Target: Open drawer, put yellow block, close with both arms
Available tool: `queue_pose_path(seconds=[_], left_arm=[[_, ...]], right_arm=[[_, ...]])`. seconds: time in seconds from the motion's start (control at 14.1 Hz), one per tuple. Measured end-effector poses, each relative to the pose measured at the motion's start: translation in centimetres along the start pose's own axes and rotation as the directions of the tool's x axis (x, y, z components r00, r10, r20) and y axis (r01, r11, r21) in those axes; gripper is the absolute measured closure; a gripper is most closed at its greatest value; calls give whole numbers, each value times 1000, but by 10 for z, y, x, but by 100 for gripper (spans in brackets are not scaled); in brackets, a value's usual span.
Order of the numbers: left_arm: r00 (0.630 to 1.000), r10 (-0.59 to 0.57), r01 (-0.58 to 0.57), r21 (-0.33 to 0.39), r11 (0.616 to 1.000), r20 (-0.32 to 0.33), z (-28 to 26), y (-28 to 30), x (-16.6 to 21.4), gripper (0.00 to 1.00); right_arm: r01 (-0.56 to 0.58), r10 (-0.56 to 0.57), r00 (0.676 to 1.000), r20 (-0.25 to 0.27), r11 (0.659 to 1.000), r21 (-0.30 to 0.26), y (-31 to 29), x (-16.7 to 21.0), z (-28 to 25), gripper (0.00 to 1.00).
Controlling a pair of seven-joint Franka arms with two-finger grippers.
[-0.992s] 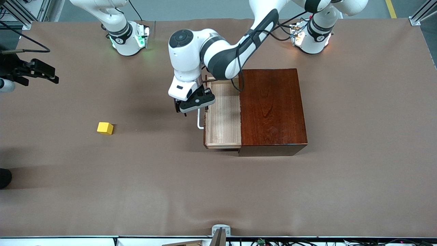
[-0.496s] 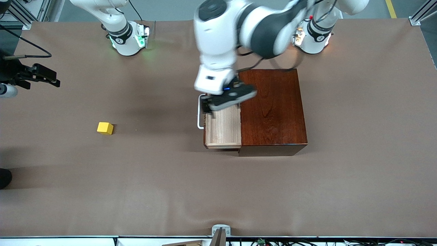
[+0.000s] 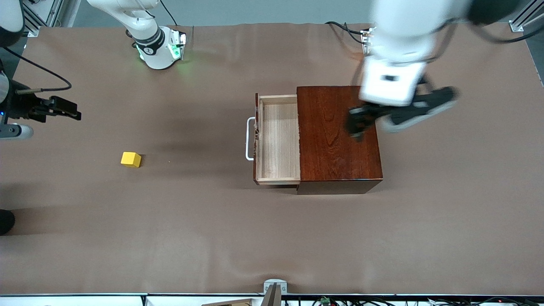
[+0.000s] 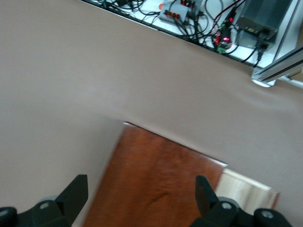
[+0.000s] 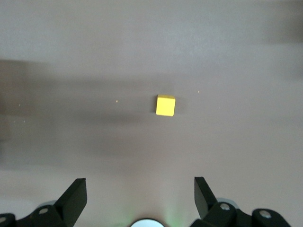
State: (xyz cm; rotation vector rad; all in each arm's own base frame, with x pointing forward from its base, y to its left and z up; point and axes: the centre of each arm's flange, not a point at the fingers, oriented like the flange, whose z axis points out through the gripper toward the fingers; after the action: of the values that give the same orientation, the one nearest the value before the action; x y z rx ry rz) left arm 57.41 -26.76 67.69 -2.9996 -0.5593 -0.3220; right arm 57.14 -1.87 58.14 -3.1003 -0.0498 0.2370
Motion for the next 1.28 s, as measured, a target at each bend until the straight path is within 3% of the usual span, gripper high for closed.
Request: queue_pose_path(seconds=[0.43,1.06,1.28], left_arm=[[990,107,-110,25,994,88,-4,-152,73,0],[973,177,-183,26,983,151,7,-232,96,0],[963,211,-216,13,976,169,7,-250,91,0]], right_arm=[[-36,35,998,48,999,7,22,22,35,0],[-41,40,993,114,999,11,28,56,98,0],[-43,42,993,110,999,11,30,67,133,0]])
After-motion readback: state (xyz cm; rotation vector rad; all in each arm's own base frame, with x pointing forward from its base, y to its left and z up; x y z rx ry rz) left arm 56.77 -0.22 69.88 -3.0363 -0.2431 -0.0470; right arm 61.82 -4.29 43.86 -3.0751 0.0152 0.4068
